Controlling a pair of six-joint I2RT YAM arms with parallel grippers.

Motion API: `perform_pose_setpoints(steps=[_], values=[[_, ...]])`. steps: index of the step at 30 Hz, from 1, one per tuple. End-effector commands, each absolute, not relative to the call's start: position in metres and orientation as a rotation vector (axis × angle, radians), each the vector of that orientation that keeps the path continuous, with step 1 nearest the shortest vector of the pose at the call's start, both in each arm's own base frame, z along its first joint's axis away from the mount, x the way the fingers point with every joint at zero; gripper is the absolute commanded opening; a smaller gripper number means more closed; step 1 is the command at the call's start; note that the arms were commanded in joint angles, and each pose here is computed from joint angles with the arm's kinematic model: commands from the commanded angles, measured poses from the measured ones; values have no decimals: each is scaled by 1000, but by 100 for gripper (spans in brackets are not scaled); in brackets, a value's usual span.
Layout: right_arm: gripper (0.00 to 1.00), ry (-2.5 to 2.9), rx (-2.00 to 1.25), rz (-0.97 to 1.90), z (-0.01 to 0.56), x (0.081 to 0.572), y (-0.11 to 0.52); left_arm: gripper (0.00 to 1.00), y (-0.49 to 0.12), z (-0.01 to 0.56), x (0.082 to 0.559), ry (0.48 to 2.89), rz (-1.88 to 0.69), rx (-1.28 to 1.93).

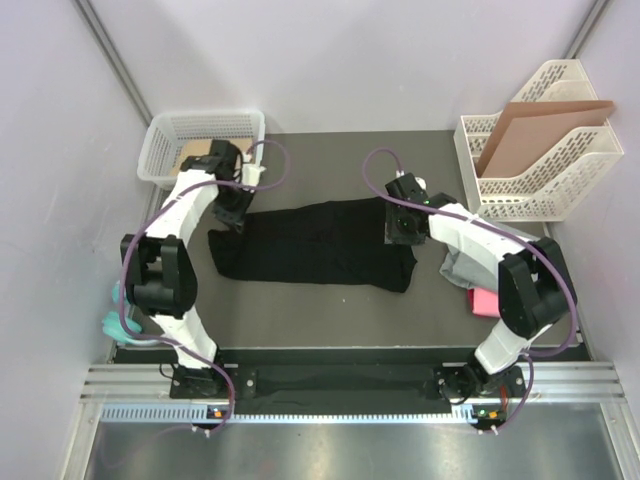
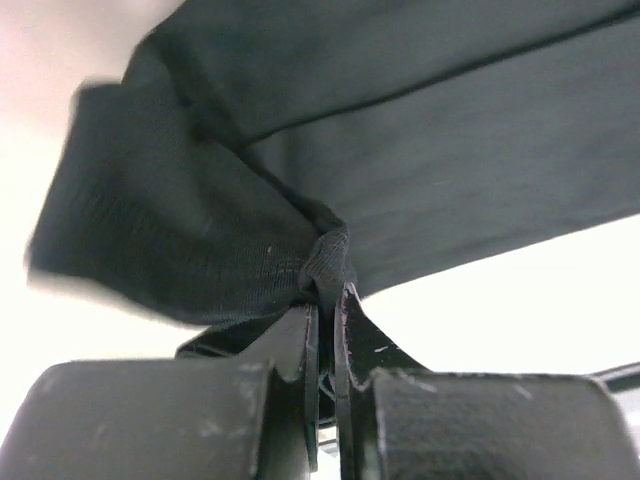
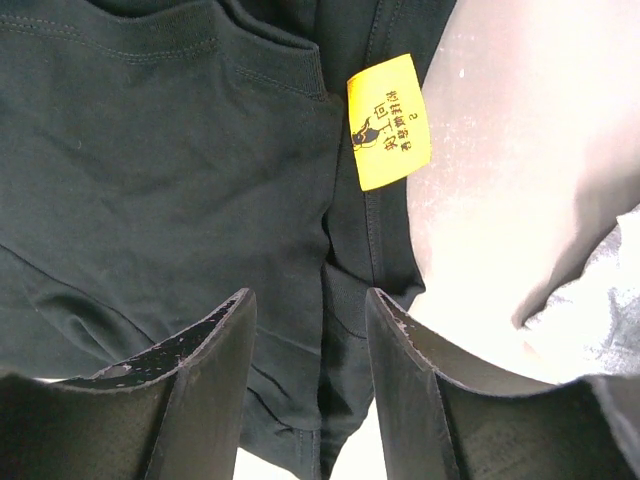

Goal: Fold and stack the t-shirts
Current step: Fold the folded rectangular tshirt in 1/3 of the way

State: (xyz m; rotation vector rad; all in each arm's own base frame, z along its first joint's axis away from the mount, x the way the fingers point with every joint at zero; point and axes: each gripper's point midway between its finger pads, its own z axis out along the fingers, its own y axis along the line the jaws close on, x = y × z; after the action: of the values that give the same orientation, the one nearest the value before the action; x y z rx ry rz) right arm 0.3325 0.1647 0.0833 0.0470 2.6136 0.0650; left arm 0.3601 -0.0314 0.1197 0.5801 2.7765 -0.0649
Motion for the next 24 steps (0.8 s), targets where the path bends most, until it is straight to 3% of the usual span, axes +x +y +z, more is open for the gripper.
perform_pose_setpoints(steps=[1,11,24], values=[[48,2554,48,108,101,334,169,0,-73,148,365,2733,-117,590],[47,2555,46,92,100,330,163,0,-138,152,375,2694,-160,683],[46,2560,59,68,97,327,156,0,-221,109,382,2736,-252,818]])
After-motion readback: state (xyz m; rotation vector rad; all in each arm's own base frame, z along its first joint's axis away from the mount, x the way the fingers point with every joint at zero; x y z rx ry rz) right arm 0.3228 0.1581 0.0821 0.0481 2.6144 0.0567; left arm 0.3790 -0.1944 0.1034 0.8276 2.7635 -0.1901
